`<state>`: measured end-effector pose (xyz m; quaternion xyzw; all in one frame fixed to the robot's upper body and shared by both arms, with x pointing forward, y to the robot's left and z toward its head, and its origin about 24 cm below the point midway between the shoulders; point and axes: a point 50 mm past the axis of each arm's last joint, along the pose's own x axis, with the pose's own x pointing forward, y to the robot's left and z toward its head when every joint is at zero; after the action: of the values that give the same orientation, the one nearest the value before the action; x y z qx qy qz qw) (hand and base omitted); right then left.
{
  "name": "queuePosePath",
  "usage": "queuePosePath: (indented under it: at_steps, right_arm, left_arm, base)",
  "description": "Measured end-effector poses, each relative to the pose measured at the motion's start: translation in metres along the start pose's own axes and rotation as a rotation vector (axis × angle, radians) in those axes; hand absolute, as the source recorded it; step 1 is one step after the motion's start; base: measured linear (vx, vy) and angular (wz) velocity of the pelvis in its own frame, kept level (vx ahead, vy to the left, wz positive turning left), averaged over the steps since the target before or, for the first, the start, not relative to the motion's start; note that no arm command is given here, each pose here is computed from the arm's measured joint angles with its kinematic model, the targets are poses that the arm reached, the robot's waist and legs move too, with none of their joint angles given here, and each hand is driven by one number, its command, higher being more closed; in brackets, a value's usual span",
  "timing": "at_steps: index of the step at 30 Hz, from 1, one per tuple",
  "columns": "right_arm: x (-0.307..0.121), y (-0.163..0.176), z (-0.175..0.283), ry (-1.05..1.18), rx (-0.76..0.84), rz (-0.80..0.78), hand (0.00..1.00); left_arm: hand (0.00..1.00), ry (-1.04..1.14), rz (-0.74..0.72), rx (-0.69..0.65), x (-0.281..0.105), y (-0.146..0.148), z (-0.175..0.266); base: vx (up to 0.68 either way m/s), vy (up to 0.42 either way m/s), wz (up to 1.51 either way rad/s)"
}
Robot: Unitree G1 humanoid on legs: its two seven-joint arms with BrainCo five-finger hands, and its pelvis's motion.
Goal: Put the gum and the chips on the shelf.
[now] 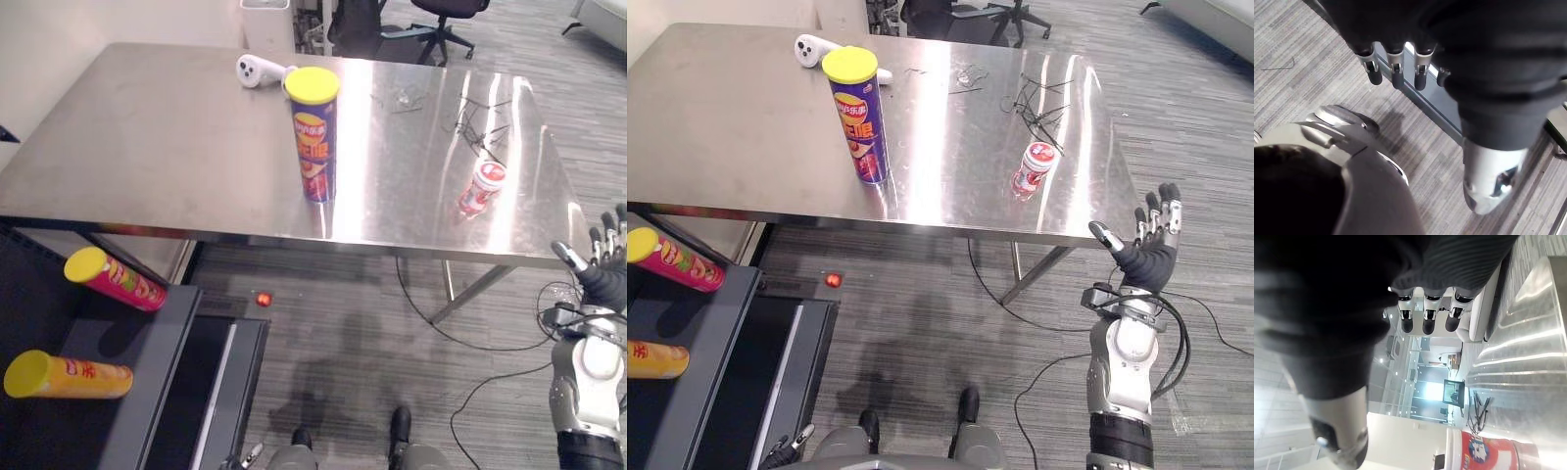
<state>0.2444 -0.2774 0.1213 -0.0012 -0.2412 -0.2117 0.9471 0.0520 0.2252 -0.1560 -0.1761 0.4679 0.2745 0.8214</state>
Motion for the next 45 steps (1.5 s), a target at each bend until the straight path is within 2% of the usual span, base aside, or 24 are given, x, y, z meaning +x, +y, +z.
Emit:
queuePosePath:
  at_steps: [6,28,45]
  right_arm:
    - [0.014,0.014,0.002,0.002,-0.011,0.064,0.0]
    - [0.083,0.015,0.013,-0.027,-0.03,-0.014,0.0]
    - [0.123,0.028,0.043,-0.094,-0.062,0.03,0.0]
  left_arm:
    - [0.0,-0.011,-0.018,0.0,0.002,-0.006,0.005]
    - [0.0,-0.036,-0.082,0.029,0.003,-0.018,0.013]
    - [0.0,-0.058,-0.138,0.041,0.002,-0.029,0.018]
  base:
    - [-0.02,-0.002,0.08]
    - [-0.03,0.011,0.05]
    - [-0.03,-0.006,0.02]
